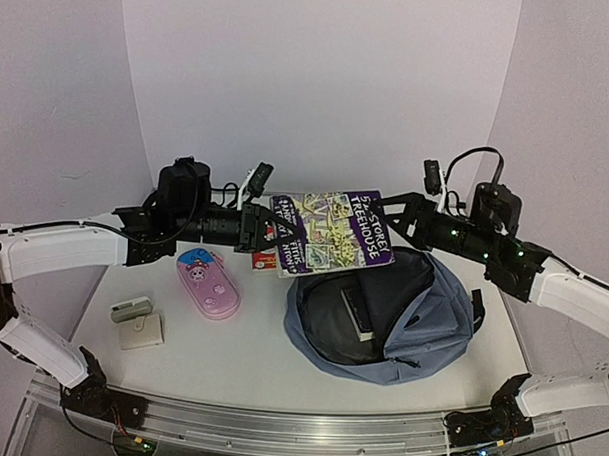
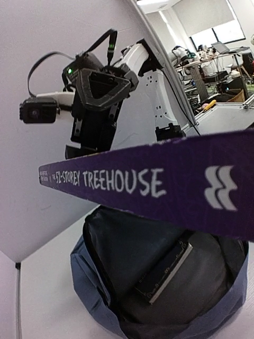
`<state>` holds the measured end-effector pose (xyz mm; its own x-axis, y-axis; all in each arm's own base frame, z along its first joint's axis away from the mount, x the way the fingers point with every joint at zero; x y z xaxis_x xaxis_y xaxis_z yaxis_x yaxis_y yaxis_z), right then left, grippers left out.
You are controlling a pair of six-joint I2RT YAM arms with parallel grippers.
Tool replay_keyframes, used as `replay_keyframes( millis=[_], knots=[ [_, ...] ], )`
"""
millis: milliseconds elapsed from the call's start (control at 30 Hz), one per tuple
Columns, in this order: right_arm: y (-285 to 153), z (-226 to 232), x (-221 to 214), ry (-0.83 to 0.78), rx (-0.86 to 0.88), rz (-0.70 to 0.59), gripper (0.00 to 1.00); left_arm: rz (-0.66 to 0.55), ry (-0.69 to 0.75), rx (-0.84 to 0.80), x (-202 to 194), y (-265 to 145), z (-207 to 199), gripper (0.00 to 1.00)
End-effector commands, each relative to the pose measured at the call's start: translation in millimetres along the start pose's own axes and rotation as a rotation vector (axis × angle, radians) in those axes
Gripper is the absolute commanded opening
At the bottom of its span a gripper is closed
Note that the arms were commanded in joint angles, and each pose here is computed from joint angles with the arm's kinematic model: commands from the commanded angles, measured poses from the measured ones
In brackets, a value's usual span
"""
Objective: Pack the student bag
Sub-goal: Pick up the book from the center of the board.
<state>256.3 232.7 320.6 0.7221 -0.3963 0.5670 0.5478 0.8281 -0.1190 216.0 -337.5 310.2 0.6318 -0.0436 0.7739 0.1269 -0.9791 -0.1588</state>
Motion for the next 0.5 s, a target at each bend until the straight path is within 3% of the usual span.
replay_keyframes(
  millis=[0,233,467],
  knots=[
    [-27,-37,24,-0.052,-0.438,-0.142,0.98,-0.096,-0.079,0.070,18,-12,16,0.00],
    [-69,-106,25,-0.001,-0.845,-0.182,0.98,-0.094,-0.192,0.086,10,-16,41,0.00],
    [-73,-144,-2,0.085,-0.862,-0.046,0.98,-0.087,-0.222,0.103,2,-20,47,0.00]
  ],
)
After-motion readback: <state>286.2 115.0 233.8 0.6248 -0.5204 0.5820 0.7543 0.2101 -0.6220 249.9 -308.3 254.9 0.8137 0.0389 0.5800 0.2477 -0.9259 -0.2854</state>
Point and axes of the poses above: each gripper's point midway between its finger pads, its own y axis out along the fingers, its own z axis along the line the jaws close on, x = y × z, the point moved 5 cm from there along -y, back along the fingers, and after that the axes turned 12 degrees about y, right-handed, at the moved point
